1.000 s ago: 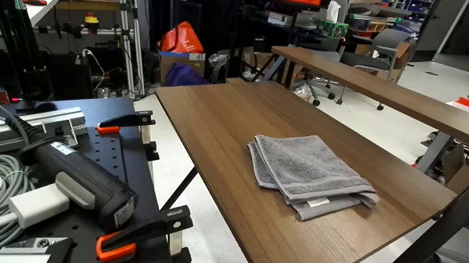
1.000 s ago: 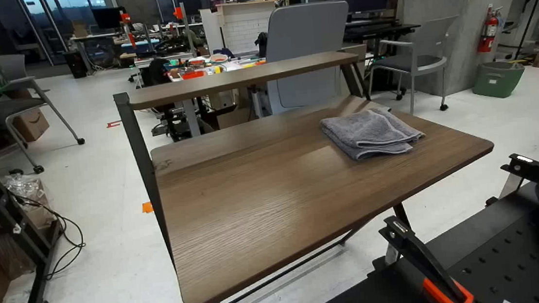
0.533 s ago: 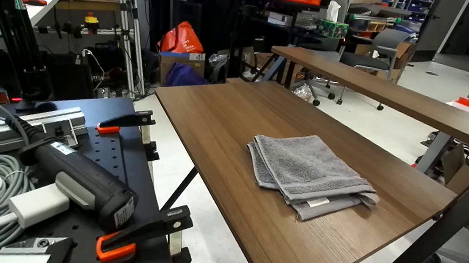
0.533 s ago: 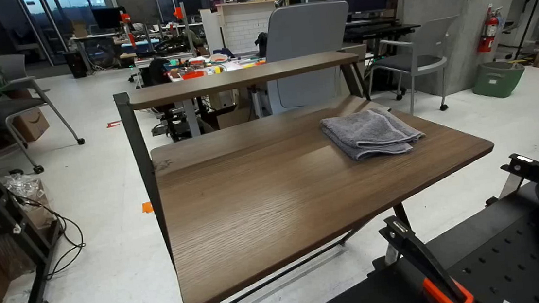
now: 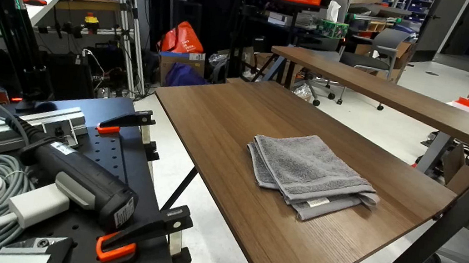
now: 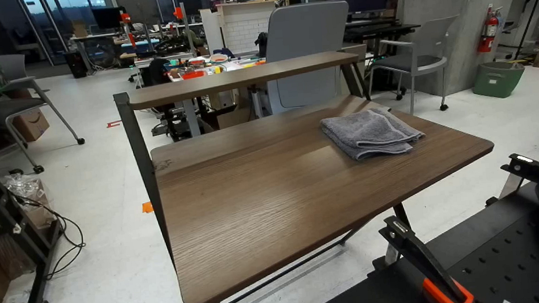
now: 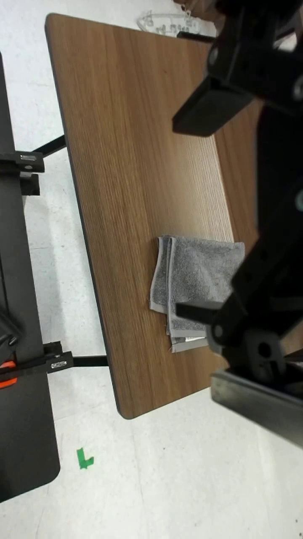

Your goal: Move the cloth

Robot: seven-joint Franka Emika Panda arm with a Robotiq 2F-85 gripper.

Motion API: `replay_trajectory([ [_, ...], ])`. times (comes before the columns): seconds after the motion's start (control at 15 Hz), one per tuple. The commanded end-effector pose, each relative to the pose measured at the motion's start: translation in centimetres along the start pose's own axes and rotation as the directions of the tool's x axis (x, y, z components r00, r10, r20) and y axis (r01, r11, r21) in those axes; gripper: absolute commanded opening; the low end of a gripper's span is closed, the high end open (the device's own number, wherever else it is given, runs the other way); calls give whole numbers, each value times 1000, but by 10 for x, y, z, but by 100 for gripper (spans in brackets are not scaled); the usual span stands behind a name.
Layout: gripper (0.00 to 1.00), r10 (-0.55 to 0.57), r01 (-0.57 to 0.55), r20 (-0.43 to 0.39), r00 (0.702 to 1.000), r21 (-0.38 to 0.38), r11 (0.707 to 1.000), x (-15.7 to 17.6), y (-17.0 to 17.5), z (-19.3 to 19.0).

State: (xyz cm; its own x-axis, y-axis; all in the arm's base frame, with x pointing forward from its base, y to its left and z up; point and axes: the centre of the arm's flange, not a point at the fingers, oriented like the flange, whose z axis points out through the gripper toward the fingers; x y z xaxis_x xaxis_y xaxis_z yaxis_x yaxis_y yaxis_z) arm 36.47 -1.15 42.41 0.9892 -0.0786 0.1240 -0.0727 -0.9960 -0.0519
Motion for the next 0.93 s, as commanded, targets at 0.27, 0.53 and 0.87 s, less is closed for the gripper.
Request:
replay_trajectory([
  [0.27, 100, -1, 6, 99, 995, -52, 999, 114, 10, 74],
  [0.53, 100, -87, 89, 115, 990, -9, 996, 156, 16, 121],
  [0.87, 100, -150, 145, 154, 977, 42, 988, 186, 28, 180],
])
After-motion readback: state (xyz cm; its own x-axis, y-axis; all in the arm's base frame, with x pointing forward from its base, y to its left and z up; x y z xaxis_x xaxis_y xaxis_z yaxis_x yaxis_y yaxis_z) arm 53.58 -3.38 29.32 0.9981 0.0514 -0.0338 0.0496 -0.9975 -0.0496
